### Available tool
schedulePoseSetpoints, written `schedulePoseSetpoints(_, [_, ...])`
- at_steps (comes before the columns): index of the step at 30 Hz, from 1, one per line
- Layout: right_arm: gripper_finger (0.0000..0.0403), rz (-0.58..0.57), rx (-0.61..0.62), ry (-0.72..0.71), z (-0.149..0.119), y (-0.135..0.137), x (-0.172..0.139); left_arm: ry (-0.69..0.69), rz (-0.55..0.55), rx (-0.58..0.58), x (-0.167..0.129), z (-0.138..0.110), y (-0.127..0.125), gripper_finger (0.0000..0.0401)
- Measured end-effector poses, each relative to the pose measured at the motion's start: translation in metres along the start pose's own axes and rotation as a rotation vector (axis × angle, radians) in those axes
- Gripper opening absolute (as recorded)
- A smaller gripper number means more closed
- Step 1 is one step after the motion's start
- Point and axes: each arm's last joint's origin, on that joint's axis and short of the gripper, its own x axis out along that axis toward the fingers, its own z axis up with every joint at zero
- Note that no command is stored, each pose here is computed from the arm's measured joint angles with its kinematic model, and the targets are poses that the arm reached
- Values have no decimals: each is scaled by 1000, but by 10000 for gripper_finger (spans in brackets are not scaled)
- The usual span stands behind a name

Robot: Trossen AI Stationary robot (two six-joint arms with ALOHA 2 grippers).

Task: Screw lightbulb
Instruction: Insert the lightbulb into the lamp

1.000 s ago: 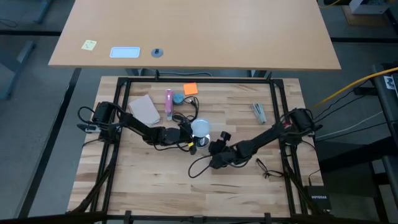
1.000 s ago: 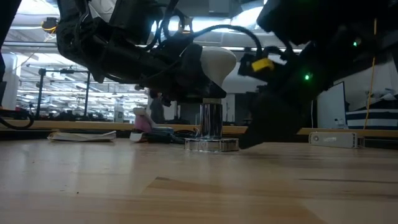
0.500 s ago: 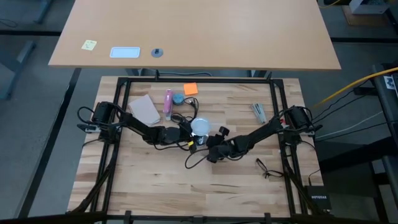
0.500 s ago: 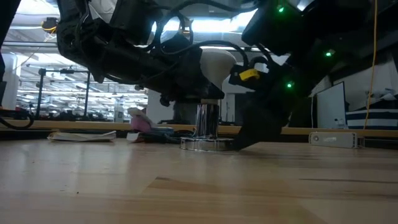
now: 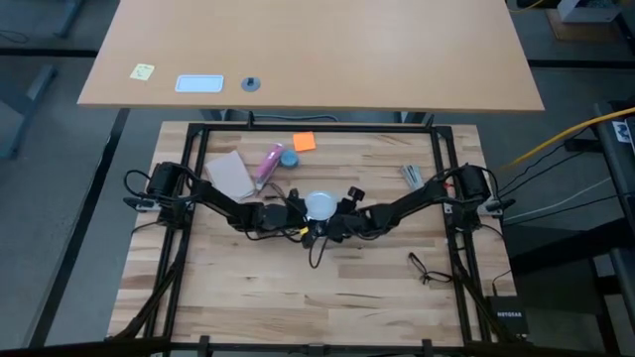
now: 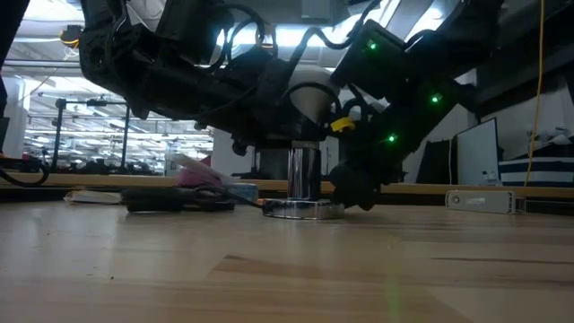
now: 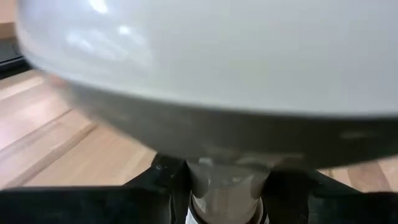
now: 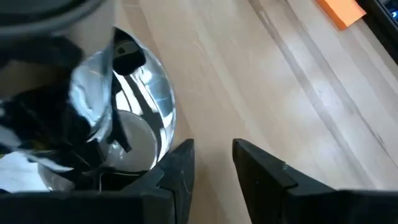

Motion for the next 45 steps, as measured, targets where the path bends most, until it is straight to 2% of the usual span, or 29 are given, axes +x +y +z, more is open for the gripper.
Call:
schedulePoseSetpoints(8, [121, -8, -84, 36, 2, -8, -7, -2, 6, 3, 0, 0, 0, 141])
schedulePoseSetpoints(14, [121, -22, -121, 100, 7, -27, -33, -3, 9, 5, 0, 0, 0, 141])
schedulePoseSetpoints(18, [121, 9, -97, 68, 15, -31, -56, -4, 11, 5, 0, 0, 0, 141])
schedulePoseSetpoints(25, [121, 108, -16, 9, 14, -10, -86, -3, 14, 9, 0, 0, 1, 141])
schedulePoseSetpoints(31, [121, 194, 35, 25, 1, 17, -93, -4, 16, 9, 0, 0, 1, 141])
schedulePoseSetpoints(40, [121, 240, 60, 3, -14, 50, -72, -4, 18, 9, 0, 0, 1, 141])
schedulePoseSetpoints(45, [121, 256, 98, -21, -17, 59, -56, -4, 19, 9, 0, 0, 1, 141])
